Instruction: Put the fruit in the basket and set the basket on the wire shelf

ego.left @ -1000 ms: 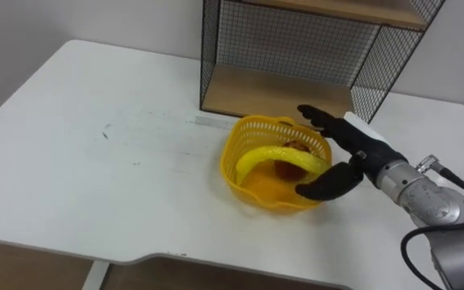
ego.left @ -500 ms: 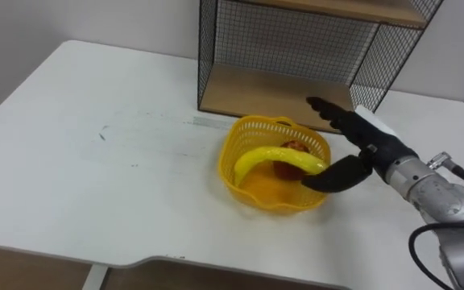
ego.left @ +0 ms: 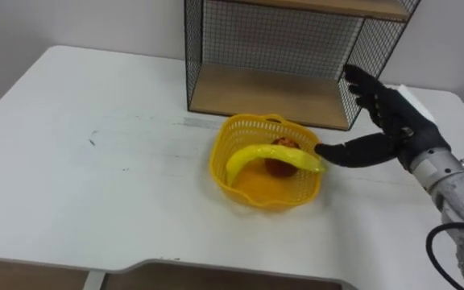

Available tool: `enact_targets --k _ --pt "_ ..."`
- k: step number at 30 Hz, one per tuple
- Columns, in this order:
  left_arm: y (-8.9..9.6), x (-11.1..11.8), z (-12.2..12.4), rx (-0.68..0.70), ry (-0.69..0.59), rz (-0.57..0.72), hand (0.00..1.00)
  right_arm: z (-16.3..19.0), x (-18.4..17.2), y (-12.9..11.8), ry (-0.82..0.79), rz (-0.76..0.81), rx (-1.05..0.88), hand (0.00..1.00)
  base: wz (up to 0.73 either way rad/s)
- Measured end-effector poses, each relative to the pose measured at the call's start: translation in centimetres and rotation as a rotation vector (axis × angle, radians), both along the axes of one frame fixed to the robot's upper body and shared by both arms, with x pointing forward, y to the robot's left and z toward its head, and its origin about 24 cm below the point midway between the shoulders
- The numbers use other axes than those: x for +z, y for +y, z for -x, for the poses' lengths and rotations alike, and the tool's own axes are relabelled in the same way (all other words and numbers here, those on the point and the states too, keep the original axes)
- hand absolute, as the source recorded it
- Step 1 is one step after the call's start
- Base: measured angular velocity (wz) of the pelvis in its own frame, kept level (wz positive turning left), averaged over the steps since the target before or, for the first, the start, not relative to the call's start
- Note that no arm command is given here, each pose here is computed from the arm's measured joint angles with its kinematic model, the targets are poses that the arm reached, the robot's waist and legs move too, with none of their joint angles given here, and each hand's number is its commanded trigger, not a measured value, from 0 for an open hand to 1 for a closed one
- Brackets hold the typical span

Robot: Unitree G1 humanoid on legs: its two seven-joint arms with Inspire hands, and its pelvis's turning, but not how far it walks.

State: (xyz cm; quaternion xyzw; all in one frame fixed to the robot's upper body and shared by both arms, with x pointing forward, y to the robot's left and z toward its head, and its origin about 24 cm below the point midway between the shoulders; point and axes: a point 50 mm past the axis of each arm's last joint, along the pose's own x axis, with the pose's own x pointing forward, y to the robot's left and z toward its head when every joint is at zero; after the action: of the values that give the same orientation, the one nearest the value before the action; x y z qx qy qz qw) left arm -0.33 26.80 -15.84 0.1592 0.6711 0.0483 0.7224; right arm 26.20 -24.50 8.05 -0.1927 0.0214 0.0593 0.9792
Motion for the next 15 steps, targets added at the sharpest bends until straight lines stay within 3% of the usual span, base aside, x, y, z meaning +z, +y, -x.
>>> enact_targets --k 4,8,10,15 --pt "0.0 0.0 -0.1 0.003 -0.017 -0.019 0.0 0.9 -1.3 -0.7 0.029 -0.047 -0.064 0.0 -0.01" --pt "0.1 0.0 0.5 0.128 -0.045 -0.034 0.0 2.1 -3.2 -1.4 0.086 -0.103 -0.134 0.0 0.0" --pt "0.2 0.0 0.9 0.223 -0.059 -0.053 0.0 2.7 -3.8 -1.6 0.095 -0.154 -0.181 0.0 0.0" --pt "1.5 0.6 2.2 0.658 -0.152 -0.165 0.0 4.1 -5.2 -3.4 0.113 -0.261 -0.366 0.0 0.02"
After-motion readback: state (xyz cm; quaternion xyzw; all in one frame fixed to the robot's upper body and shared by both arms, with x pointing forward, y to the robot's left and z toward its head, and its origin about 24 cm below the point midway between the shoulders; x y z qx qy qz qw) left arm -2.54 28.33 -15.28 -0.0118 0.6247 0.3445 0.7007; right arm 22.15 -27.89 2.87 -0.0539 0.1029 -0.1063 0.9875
